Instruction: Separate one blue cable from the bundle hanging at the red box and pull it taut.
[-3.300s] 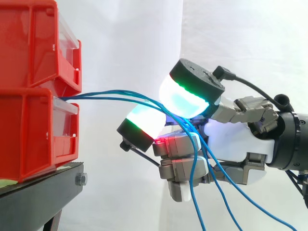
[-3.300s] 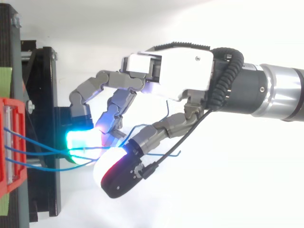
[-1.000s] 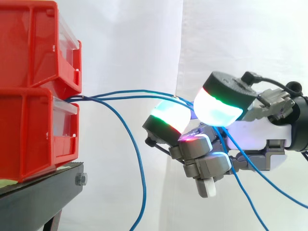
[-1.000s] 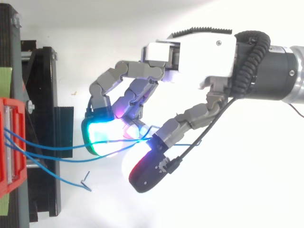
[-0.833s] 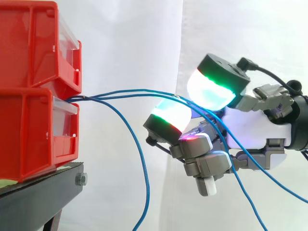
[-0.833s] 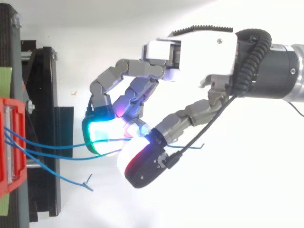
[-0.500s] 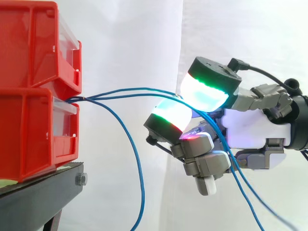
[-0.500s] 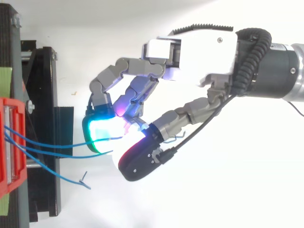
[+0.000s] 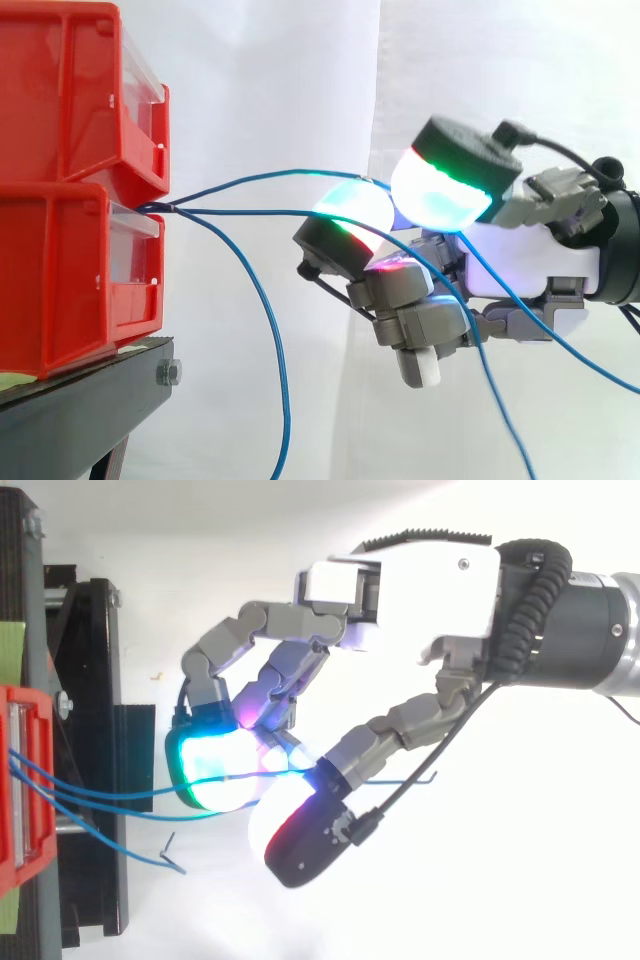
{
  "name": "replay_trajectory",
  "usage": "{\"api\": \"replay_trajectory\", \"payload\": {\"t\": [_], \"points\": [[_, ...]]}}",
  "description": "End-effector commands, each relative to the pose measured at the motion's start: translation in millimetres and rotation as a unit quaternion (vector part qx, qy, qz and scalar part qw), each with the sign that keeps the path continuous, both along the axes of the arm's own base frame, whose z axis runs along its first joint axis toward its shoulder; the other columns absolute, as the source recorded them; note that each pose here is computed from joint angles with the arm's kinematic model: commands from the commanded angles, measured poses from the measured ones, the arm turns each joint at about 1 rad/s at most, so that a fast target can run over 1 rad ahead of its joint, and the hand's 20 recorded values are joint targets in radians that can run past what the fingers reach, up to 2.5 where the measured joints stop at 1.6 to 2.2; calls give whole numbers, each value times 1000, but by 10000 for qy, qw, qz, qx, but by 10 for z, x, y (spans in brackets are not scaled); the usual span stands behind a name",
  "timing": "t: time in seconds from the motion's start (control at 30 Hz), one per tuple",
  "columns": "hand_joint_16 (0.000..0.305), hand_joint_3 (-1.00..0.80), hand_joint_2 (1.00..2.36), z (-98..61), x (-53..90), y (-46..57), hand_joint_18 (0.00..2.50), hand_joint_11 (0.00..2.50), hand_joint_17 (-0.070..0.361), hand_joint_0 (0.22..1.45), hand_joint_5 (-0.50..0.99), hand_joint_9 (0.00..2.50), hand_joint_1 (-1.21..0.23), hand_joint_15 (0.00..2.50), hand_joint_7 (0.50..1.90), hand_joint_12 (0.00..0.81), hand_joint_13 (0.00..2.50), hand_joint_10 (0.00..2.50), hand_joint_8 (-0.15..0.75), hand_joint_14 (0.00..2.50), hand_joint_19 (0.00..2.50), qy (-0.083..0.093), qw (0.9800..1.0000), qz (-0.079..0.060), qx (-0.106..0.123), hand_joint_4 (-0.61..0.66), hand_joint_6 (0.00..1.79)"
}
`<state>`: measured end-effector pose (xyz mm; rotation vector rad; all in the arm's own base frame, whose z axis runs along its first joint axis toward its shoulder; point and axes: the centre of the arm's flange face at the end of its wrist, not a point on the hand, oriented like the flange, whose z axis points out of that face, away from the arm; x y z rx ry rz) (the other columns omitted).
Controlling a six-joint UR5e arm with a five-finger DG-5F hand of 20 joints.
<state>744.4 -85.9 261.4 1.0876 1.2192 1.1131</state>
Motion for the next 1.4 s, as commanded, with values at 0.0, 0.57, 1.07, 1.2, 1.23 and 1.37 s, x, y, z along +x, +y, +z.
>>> {"api": "replay_trajectory", "payload": {"t": [0.0,0.57,1.07,1.2,1.23,1.37], "points": [[54,-500,1000,12,12,-3,892,1561,121,510,-198,845,-785,1514,1107,433,998,9,338,13,812,-54,10000,-3,4,123,844],[50,-320,1014,93,63,-40,865,1516,112,616,-181,864,-680,1455,1197,393,973,11,320,15,861,-215,9996,-153,65,98,826],[50,-346,1012,39,42,17,867,1535,112,599,-173,882,-721,1455,1188,401,972,12,316,16,870,-123,9997,-207,63,88,828],[52,-494,1000,24,42,27,867,1530,116,559,-171,883,-635,1453,1191,407,970,12,325,16,872,-100,9997,-207,62,110,810],[52,-500,1000,36,40,29,866,1540,117,556,-170,880,-625,1448,1183,409,970,12,321,15,872,-108,9997,-200,62,114,808],[52,-500,1000,36,40,29,857,1526,118,550,-165,880,-513,1446,1175,409,966,12,322,14,884,-108,9997,-200,62,126,774]]}}
